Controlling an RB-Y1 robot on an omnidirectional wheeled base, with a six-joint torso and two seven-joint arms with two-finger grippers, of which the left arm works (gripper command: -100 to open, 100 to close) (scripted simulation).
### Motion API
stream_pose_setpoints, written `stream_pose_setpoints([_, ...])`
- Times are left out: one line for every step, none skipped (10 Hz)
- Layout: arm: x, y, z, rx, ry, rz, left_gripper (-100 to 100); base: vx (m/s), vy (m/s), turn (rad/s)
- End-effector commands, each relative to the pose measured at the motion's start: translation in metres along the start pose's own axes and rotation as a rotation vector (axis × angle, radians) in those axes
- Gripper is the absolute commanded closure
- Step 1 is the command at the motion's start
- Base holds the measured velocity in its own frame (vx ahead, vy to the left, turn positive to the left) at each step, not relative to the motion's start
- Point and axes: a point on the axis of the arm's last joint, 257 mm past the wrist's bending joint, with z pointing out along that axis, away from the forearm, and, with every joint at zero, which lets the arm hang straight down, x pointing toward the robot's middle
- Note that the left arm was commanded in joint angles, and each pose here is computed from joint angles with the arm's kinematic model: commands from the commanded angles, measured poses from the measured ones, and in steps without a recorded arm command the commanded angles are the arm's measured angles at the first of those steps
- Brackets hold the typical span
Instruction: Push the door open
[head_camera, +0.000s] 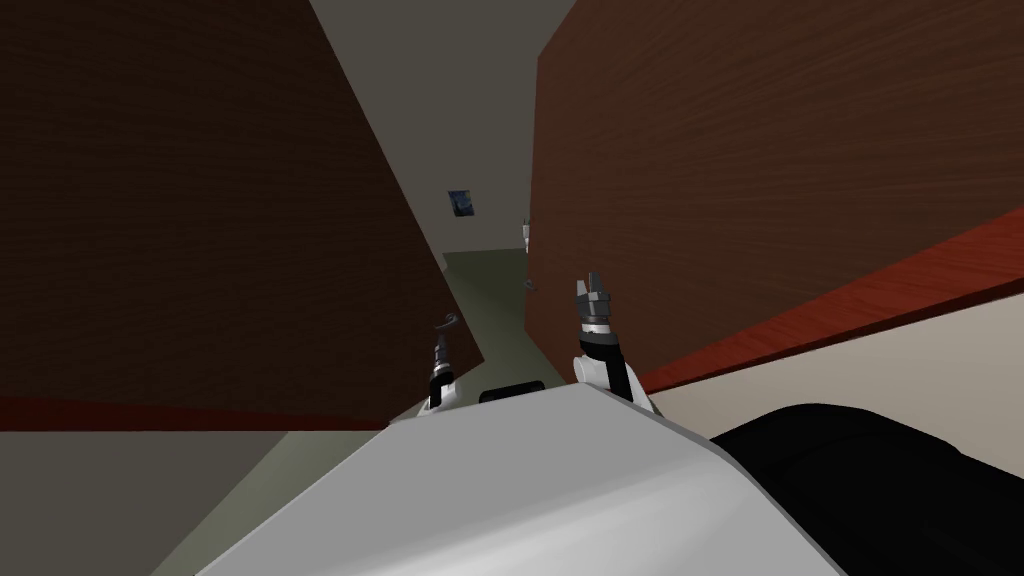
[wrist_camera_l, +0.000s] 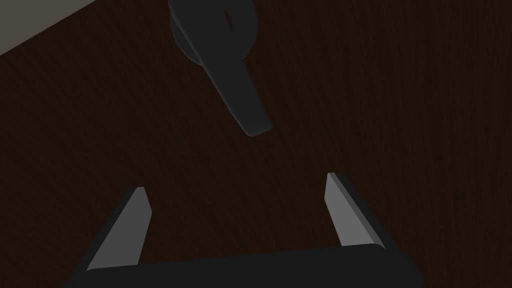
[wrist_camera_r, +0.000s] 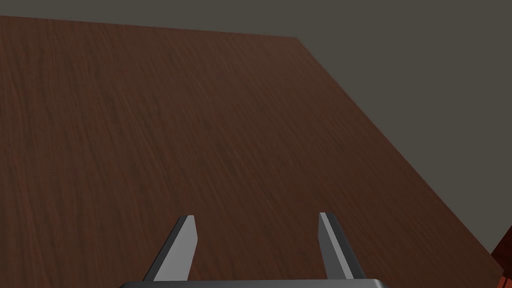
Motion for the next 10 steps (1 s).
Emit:
stream_pose_setpoints([0.009, -0.002, 0.0029, -0.005, 0.004, -0.076, -100, -0.067, -0.028, 0.050])
stream_pose_setpoints([0.009, -0.002, 0.0029, -0.005, 0.004, -0.088, -100, -0.045, -0.024, 0.011])
stream_pose_setpoints([0.015, -0.005, 0.0043, -0.008, 0.006, -0.139, -100, -0.039, -0.021, 0.020])
stream_pose_setpoints([0.020, -0.007, 0.0054, -0.010, 0.008, -0.184, -100, -0.049, -0.033, 0.034])
stream_pose_setpoints([0.026, -0.009, 0.0064, -0.013, 0.010, -0.227, -100, -0.061, -0.041, 0.037])
stream_pose_setpoints([0.031, -0.011, 0.0071, -0.016, 0.012, -0.268, -100, -0.060, -0.034, 0.031])
stream_pose_setpoints([0.036, -0.013, 0.0077, -0.018, 0.013, -0.305, -100, -0.059, -0.028, 0.025])
stream_pose_setpoints([0.040, -0.014, 0.0080, -0.020, 0.015, -0.333, -100, -0.044, -0.020, 0.018])
stream_pose_setpoints([0.043, -0.015, 0.0083, -0.022, 0.016, -0.358, -100, -0.036, -0.015, 0.018])
stream_pose_setpoints([0.047, -0.017, 0.0085, -0.025, 0.018, -0.386, -100, -0.036, -0.013, 0.018])
